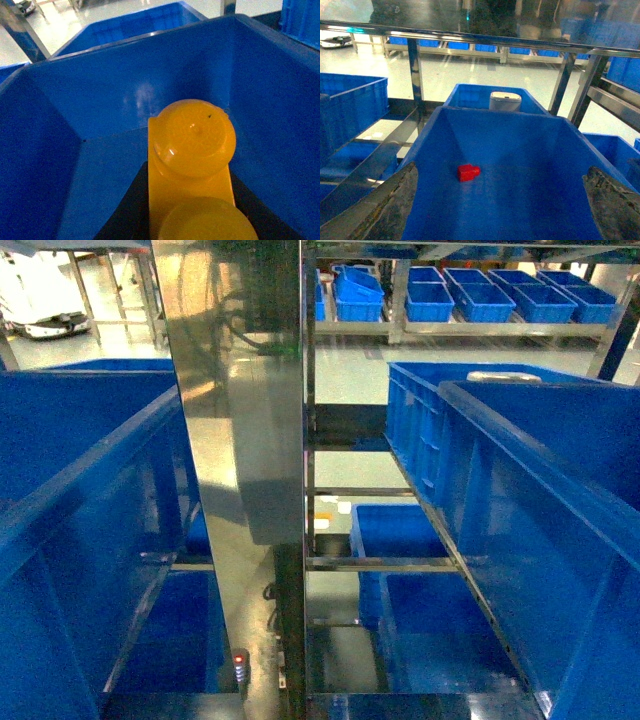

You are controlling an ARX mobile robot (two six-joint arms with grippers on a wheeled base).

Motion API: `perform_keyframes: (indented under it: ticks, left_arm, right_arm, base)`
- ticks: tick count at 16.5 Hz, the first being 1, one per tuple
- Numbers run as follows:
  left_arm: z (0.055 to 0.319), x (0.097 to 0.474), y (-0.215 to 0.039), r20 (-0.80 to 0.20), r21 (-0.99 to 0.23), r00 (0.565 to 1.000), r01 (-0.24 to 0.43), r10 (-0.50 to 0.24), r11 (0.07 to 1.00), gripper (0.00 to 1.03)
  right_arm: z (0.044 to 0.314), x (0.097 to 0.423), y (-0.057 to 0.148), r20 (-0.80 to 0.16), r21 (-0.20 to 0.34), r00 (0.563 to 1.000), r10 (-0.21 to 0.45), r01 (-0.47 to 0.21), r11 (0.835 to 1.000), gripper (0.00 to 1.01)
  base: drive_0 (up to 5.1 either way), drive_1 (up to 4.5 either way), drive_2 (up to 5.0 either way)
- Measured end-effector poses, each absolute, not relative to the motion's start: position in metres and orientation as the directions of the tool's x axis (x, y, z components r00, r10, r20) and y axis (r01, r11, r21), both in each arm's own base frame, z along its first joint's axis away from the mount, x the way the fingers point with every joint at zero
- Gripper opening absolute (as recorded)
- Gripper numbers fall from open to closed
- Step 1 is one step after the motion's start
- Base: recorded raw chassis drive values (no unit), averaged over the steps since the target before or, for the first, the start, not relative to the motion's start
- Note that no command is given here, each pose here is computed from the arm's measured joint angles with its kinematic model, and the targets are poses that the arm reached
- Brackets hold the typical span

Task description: Sort and place red and yellow blocks in left bins

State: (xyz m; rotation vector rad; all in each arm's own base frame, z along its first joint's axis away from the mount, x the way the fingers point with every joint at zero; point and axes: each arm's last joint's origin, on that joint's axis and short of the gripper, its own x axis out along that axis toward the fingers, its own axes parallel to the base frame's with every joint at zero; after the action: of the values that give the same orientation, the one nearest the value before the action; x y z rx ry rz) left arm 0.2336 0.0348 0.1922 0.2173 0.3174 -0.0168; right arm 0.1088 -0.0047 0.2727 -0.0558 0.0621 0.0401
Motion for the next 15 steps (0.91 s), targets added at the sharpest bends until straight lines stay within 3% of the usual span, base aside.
perform_keyframes:
  ticks: [3, 6, 7, 8, 10, 13, 15]
  left_arm:
    - [0.176, 0.288, 0.032, -0.353, 0.330, 0.935, 0.081, 0.044, 0.940, 0.27]
    - [0.120, 0.314, 0.046, -0.520, 0.380, 0.848, 0.125, 0.099, 0.917, 0.27]
    - [0.114, 0.313, 0.052, -0.548, 0.369, 0.830, 0.127, 0.105, 0.921, 0.33]
    - [0.120, 0.314, 0.055, -0.530, 0.368, 0.841, 0.112, 0.109, 0.923, 0.43]
    - [0.162, 0.310, 0.062, -0.427, 0.343, 0.900, 0.079, 0.081, 0.936, 0.68]
    - [0.190, 0.271, 0.055, -0.396, 0.245, 0.918, 0.120, -0.013, 0.962, 1.00]
    - [0.208, 0.236, 0.054, -0.381, 0.168, 0.923, 0.127, -0.054, 0.978, 0.98]
  right_arm:
    - [0.273, 0.109, -0.005, -0.064, -0.055, 0.997, 0.038, -0.041, 0.998, 0.98]
    - [0.273, 0.108, -0.005, -0.062, -0.055, 0.997, 0.038, -0.041, 0.998, 0.98]
    - [0.273, 0.108, -0.005, -0.062, -0.055, 0.997, 0.038, -0.041, 0.998, 0.98]
    - [0.273, 0.108, -0.005, -0.062, -0.055, 0.997, 0.038, -0.042, 0.998, 0.98]
    - [0.273, 0.108, -0.005, -0.062, -0.055, 0.997, 0.038, -0.041, 0.998, 0.98]
    - [0.273, 0.108, -0.005, -0.062, -0.055, 0.997, 0.038, -0.041, 0.998, 0.98]
    - [0.273, 0.108, -0.005, -0.062, -0.055, 0.997, 0.038, -0.041, 0.998, 0.98]
  base:
    - [0.0, 0.00, 0.0]
    - [0.0, 0.00, 0.0]
    - [0.0, 0.00, 0.0]
    - [0.0, 0.00, 0.0]
    - [0.0, 0.00, 0.0]
    - [0.0, 0.00, 0.0]
    - [0.0, 0.00, 0.0]
